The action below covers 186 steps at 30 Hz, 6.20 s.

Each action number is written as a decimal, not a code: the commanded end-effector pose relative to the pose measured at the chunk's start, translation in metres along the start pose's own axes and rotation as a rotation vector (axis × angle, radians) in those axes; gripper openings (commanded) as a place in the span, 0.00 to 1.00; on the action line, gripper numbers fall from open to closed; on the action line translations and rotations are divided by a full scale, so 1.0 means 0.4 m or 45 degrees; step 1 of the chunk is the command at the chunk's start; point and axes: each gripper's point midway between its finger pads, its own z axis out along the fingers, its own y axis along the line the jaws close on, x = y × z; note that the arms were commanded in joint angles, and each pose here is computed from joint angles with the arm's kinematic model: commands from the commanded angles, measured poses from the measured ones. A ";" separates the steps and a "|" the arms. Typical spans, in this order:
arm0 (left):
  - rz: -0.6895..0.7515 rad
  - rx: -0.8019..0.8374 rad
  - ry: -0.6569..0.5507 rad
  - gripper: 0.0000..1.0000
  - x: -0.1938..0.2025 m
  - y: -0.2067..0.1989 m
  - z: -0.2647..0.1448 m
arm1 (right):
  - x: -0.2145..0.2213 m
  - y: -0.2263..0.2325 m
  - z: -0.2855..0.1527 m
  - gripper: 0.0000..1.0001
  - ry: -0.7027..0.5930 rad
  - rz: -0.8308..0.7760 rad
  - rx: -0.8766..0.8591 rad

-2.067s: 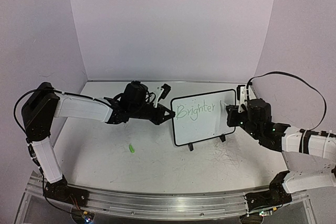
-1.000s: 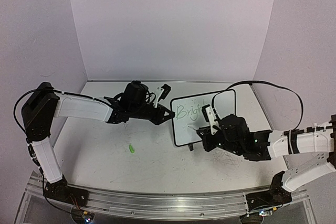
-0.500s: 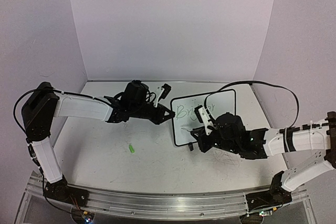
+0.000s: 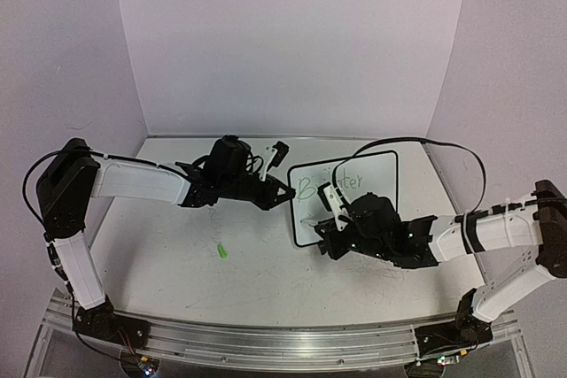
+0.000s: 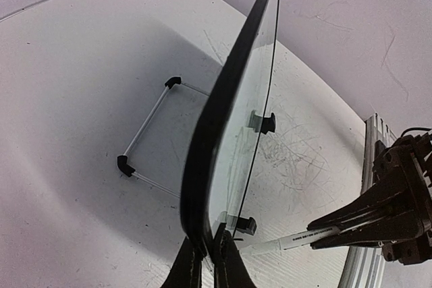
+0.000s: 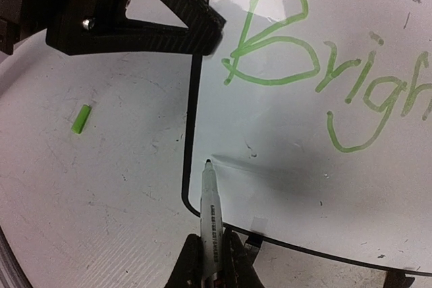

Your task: Write a sentence on the whiteboard

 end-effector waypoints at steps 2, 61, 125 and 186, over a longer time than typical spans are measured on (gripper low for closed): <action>0.040 -0.093 -0.048 0.00 -0.045 0.032 -0.004 | -0.089 0.016 0.001 0.00 -0.130 0.056 0.001; 0.044 -0.086 -0.046 0.00 -0.046 0.030 -0.003 | -0.005 -0.035 -0.019 0.00 -0.069 0.154 0.155; 0.047 -0.070 -0.044 0.00 -0.047 0.023 -0.004 | -0.187 -0.057 -0.144 0.00 -0.298 0.039 0.094; 0.055 -0.071 -0.048 0.00 -0.052 0.021 -0.006 | 0.037 -0.022 0.001 0.00 0.004 0.114 0.113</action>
